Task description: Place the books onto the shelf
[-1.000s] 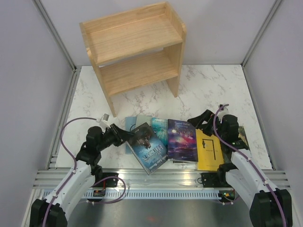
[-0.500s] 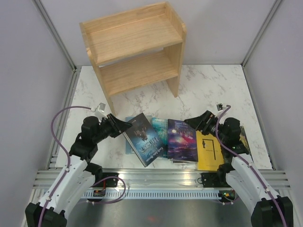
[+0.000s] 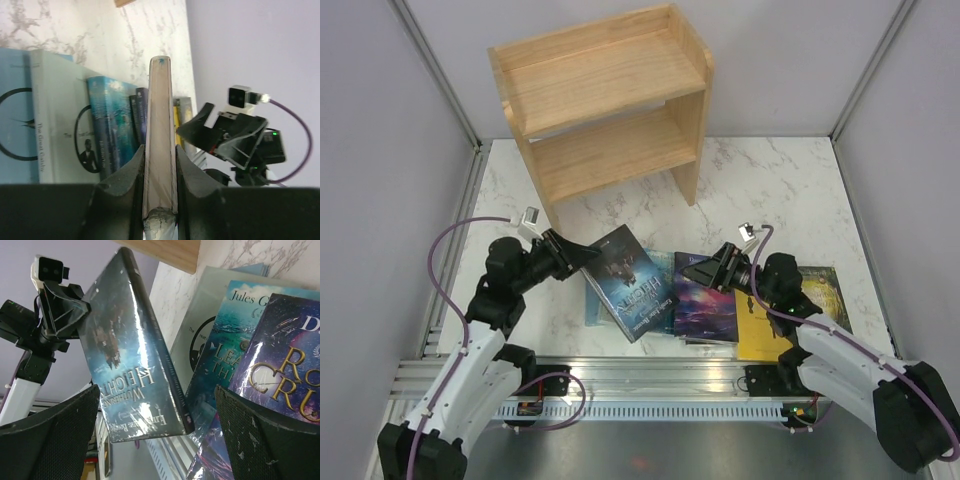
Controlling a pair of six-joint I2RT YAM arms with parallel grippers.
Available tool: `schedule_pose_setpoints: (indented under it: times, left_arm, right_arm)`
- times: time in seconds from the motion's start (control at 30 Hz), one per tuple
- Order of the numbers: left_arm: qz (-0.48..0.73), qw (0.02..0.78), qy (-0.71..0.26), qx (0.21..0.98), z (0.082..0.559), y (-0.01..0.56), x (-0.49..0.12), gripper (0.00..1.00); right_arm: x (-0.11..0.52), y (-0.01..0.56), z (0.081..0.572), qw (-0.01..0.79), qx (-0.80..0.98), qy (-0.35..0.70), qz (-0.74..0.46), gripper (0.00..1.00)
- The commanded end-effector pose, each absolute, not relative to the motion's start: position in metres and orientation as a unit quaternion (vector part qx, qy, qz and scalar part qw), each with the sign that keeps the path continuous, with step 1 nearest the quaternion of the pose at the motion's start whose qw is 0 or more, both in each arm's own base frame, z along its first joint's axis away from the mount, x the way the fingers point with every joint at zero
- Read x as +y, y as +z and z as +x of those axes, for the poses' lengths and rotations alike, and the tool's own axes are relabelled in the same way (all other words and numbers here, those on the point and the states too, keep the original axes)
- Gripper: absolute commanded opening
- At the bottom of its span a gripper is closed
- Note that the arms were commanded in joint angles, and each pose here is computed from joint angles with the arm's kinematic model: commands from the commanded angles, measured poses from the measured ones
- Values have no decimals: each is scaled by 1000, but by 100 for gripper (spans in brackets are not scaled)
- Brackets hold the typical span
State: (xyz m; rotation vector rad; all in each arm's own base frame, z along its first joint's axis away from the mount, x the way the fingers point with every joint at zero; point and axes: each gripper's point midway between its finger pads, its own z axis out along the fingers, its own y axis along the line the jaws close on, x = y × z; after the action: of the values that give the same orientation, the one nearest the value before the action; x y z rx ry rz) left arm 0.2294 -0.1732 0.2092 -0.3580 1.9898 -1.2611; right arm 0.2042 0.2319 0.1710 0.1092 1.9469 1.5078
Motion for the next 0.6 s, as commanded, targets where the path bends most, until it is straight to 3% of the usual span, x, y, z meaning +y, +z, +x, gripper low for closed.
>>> schedule_pose_setpoints:
  times: [0.0, 0.57]
  left_arm:
    - [-86, 395, -599, 691, 217, 298, -186, 2]
    - [-126, 389, -654, 637, 227, 287, -172, 2]
  right_arm:
    - [242, 187, 208, 353, 718, 599, 27, 98]
    - [281, 233, 170, 315, 641, 700, -11, 98]
